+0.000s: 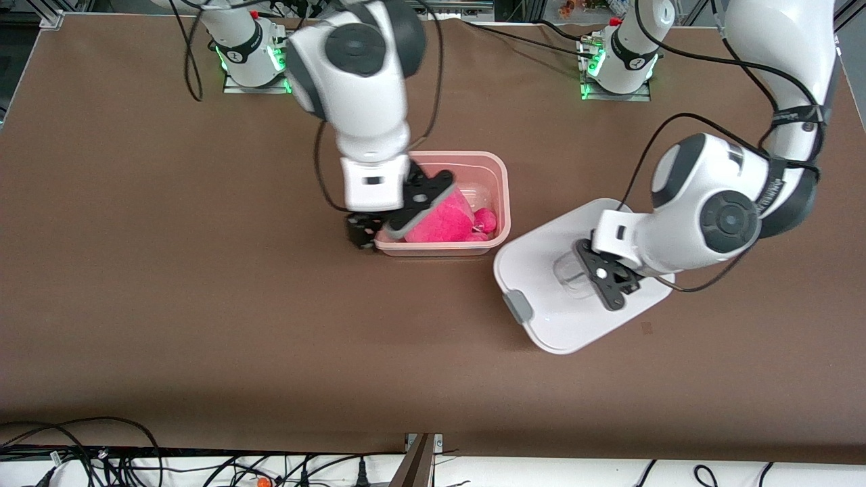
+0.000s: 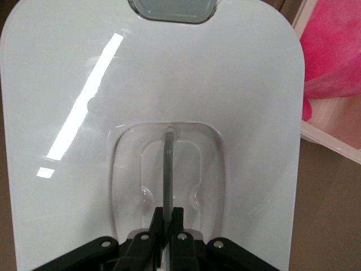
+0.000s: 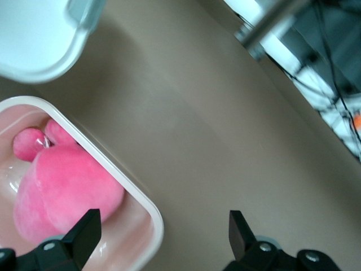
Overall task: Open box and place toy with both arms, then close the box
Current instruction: 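Place the lid onto the box with the left gripper while the right gripper withdraws, then press the lid down onto the box with the left gripper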
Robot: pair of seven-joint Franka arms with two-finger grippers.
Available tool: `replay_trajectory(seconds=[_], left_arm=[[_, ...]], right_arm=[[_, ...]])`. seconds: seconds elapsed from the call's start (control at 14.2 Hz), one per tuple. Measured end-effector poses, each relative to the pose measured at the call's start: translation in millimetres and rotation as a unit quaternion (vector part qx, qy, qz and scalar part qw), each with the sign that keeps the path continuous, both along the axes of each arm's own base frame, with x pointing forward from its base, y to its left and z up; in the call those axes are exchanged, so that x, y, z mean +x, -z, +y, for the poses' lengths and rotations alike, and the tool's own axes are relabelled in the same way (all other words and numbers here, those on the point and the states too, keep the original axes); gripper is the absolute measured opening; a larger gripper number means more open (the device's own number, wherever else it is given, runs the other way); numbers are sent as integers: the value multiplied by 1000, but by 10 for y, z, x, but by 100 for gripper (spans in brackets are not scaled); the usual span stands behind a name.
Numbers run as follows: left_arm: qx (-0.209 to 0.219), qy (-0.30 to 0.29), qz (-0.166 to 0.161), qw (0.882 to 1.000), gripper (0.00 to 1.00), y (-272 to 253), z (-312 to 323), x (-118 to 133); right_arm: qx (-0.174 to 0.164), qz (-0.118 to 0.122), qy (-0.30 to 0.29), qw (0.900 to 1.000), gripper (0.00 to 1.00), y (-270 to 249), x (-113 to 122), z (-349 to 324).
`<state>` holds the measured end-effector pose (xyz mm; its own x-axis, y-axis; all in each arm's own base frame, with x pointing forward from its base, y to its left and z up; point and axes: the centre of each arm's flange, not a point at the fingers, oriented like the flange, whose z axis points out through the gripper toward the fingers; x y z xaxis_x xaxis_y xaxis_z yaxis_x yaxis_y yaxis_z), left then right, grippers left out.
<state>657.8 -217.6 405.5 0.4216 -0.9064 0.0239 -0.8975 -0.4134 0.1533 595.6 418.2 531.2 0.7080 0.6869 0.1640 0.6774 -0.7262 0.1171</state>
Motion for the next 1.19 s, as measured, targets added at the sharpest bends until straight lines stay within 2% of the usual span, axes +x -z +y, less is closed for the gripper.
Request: replay_trajectory(seconds=[0.28, 0.42, 0.56, 0.77, 0.98, 1.19], left_arm=[[-3, 89, 0, 996, 7, -6, -1027, -437], [-3, 135, 0, 991, 7, -4, -1595, -768], [-5, 170, -2, 985, 7, 32, -2009, -1046], [-16, 216, 1, 976, 7, 313, -2351, -1239], [-26, 243, -1, 970, 7, 549, -2567, -1340], [-23, 257, -6, 966, 7, 518, -2699, -1453]], right_arm=[[47, 45, 99, 993, 100, -415, 118, -1164], [68, 67, 156, 983, 100, -669, -25, -1873], [88, 87, 187, 974, 100, -865, -245, -2462], [78, 95, 221, 967, 100, -913, -434, -2809], [60, 93, 260, 959, 100, -877, -467, -2759], [54, 90, 286, 952, 100, -883, -450, -2872]])
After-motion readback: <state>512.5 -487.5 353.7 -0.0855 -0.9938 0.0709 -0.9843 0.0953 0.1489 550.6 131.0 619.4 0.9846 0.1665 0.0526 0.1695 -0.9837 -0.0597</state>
